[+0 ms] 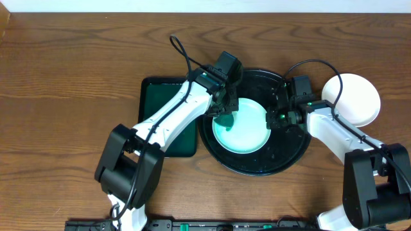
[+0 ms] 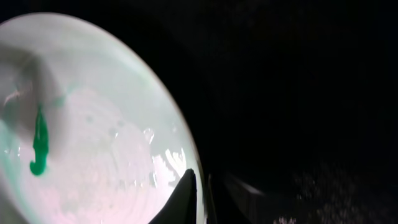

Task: Clean dirty plates on tray and stack at the side
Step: 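Move the sponge with left gripper onto the pale-green plate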

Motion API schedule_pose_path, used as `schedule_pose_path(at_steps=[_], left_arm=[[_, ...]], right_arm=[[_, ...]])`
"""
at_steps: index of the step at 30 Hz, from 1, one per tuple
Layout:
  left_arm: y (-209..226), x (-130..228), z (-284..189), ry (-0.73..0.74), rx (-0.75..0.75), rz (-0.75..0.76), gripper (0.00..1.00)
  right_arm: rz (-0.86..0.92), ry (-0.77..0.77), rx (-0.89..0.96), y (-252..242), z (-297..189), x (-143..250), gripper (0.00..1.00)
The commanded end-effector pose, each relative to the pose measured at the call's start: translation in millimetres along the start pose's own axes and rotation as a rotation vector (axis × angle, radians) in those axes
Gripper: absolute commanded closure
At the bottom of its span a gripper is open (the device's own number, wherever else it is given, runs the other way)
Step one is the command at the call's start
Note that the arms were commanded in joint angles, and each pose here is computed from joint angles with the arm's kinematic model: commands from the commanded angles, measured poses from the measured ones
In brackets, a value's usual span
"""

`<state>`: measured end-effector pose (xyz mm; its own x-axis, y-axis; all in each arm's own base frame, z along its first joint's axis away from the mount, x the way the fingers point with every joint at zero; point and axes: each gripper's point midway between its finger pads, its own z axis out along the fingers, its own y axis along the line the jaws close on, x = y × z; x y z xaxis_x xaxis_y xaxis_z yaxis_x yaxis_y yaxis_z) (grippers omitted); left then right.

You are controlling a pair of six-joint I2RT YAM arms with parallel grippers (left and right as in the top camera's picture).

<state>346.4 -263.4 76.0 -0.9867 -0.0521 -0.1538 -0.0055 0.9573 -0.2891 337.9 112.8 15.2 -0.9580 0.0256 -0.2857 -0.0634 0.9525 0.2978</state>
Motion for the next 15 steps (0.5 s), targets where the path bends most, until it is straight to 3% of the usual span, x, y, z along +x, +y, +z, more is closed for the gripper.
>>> schedule_pose_path(at_steps=[1, 15], left_arm=[[5.7, 0.9, 6.6, 0.003, -0.024, -0.019, 0.93], [-3.0, 10.4, 11.4, 0.002, -0.046, 0.009, 0.93]], right_arm=[[-0.004, -0.005, 0.006, -1.5, 2.9, 4.8, 0.95], [-0.018, 0.001, -0.002, 3.7, 4.9, 8.1, 0.99]])
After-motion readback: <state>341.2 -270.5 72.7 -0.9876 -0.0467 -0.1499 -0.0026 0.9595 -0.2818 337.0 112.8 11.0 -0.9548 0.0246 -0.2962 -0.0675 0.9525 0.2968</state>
